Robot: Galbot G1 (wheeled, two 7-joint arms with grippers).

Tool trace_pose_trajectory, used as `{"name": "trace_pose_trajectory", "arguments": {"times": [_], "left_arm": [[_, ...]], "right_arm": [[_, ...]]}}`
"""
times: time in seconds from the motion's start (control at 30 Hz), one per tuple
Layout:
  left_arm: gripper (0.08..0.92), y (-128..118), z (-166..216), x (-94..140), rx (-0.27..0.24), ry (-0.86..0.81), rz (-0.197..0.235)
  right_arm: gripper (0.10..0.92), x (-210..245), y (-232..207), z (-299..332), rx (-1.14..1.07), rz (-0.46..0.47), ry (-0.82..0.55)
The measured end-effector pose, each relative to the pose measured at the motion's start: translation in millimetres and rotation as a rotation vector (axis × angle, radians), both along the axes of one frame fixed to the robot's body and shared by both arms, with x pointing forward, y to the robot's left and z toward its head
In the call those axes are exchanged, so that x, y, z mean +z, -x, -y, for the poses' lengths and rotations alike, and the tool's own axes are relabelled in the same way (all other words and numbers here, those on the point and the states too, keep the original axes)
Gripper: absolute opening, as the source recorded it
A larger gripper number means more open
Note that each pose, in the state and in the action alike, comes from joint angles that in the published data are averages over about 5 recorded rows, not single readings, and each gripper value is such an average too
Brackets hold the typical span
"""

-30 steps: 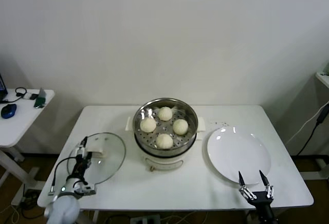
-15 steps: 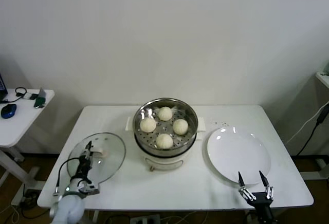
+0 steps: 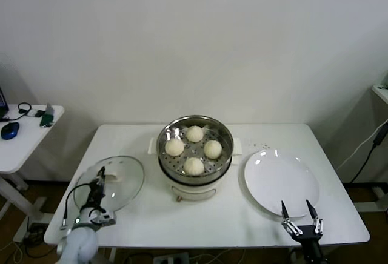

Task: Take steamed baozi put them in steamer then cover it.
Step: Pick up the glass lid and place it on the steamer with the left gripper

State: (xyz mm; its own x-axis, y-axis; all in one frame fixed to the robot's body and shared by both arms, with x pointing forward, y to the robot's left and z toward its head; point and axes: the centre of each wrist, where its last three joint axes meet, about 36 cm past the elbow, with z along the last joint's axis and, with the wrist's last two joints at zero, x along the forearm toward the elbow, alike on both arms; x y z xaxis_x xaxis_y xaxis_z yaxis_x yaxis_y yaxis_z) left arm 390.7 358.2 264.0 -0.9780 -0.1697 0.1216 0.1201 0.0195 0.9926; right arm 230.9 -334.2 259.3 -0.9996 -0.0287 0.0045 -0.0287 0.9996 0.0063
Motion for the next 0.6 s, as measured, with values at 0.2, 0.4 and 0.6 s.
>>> {"name": "trace_pose_trajectory", "arguments": {"times": [0.2, 0.4, 0.6], "left_arm": [[0.148, -7.1, 0.5, 47.4, 0.038, 0.020, 0.042], [0.148, -15.4, 8.0, 115.1, 0.074, 0.038, 0.113], [0.148, -20.5, 38.1, 172.5, 0.086, 0.070, 0.188]], "right_arm": [[0.823, 5.9, -3.1, 0.5, -0.011, -0.007, 0.023], [0.823, 12.7, -8.9, -0.4, -0.028, -0.019, 0.048], [0.823, 15.5, -13.5, -4.5, -0.038, -0.030, 0.070]]}}
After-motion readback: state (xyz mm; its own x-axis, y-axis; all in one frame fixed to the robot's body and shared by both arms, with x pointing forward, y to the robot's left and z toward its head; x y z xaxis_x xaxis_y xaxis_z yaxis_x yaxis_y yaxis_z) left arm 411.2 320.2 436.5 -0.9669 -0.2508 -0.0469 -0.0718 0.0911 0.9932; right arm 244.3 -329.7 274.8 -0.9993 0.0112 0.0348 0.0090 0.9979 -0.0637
